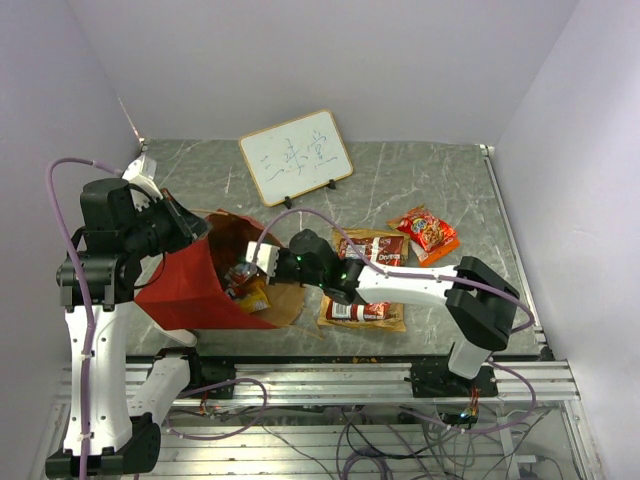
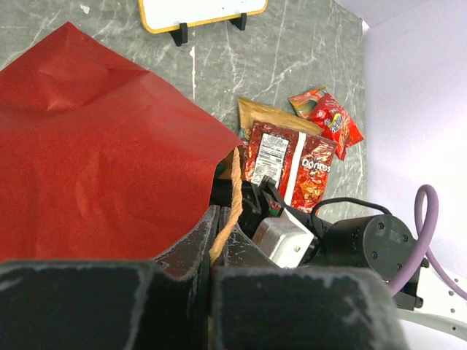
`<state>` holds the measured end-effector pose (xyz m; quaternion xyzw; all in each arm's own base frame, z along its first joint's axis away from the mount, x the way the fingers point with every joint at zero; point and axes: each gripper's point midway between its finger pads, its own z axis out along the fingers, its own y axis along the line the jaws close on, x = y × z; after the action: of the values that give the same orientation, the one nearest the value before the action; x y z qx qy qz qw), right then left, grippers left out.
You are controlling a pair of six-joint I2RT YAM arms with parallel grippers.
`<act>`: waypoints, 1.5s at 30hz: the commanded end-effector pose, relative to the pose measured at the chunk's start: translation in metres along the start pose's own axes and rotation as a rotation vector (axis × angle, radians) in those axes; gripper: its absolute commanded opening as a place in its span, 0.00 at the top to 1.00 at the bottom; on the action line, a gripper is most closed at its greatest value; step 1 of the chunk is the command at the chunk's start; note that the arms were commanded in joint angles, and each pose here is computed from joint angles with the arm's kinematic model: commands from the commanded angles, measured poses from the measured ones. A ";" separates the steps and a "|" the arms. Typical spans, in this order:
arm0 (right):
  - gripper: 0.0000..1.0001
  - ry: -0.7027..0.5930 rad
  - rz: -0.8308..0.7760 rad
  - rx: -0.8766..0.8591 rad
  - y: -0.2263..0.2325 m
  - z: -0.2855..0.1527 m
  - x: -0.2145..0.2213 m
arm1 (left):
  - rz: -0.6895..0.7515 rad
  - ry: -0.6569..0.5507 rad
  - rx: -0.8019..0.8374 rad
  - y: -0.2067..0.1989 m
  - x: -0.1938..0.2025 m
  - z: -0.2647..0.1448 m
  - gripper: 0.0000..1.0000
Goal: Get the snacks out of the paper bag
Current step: Take out the snack from the paper bag.
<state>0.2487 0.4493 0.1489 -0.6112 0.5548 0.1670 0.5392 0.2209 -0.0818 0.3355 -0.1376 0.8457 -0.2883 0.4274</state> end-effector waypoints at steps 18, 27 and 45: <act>0.66 0.049 -0.237 -0.172 0.052 0.003 0.057 | 0.001 -0.043 0.023 -0.008 -0.014 0.001 0.93; 0.41 0.029 -0.275 -0.121 0.047 0.019 0.057 | 0.001 -0.027 0.031 -0.010 -0.016 0.004 0.93; 0.95 -0.049 -0.166 -0.013 0.022 0.036 0.012 | -0.018 -0.034 0.043 -0.010 -0.011 0.003 0.93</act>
<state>0.2426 0.4701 0.0740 -0.6947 0.4807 0.1229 0.5209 0.2299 -0.0837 0.3363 -0.1478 0.8444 -0.2971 0.4205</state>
